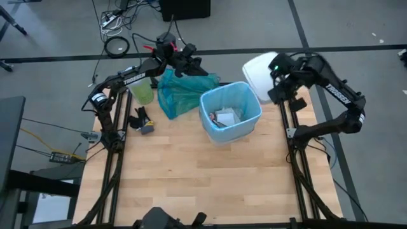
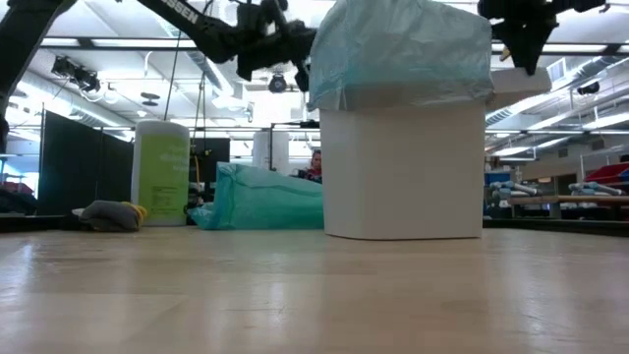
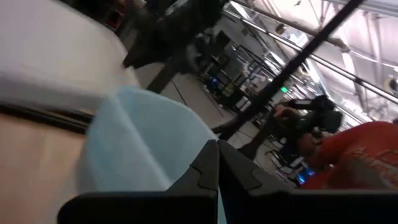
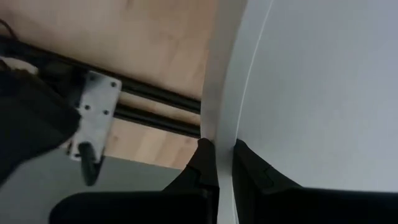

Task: Place trash/remove bag and relplace
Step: Put the white trash lid on the white trash bin

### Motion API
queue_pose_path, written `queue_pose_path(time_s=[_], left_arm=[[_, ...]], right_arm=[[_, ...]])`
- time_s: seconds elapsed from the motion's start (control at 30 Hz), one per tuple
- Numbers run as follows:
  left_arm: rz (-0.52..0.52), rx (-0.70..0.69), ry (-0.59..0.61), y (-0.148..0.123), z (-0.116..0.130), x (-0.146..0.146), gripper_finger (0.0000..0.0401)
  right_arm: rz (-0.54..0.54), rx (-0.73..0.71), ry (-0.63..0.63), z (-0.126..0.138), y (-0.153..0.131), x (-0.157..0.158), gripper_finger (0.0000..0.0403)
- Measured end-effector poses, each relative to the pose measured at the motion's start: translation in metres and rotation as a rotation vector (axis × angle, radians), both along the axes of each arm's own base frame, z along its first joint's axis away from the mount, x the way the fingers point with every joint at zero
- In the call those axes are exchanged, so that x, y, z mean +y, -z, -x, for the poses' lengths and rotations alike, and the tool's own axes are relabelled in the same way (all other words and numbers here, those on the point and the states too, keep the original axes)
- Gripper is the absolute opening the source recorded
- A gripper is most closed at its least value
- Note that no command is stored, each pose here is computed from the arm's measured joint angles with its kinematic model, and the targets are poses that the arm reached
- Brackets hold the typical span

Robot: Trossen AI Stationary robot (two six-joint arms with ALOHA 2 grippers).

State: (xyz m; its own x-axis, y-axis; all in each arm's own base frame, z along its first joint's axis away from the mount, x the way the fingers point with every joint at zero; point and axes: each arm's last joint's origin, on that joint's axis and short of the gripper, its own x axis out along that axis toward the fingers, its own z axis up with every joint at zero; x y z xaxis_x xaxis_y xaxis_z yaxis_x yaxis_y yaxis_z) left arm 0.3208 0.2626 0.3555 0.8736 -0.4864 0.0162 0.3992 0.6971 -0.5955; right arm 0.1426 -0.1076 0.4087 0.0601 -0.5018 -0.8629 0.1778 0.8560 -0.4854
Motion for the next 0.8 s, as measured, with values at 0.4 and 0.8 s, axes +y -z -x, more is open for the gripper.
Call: queue_pose_path(time_s=[0.4,0.8], left_arm=[[-0.056,-0.069,0.044,-0.049,0.031,-0.022,0.0008],[-0.053,-0.077,0.04,-0.06,0.037,-0.028,0.0008]], right_arm=[[-0.072,0.054,-0.147,-0.056,0.028,0.033,0.0017],[-0.13,0.07,-0.449,-0.108,0.051,0.045,0.0017]])
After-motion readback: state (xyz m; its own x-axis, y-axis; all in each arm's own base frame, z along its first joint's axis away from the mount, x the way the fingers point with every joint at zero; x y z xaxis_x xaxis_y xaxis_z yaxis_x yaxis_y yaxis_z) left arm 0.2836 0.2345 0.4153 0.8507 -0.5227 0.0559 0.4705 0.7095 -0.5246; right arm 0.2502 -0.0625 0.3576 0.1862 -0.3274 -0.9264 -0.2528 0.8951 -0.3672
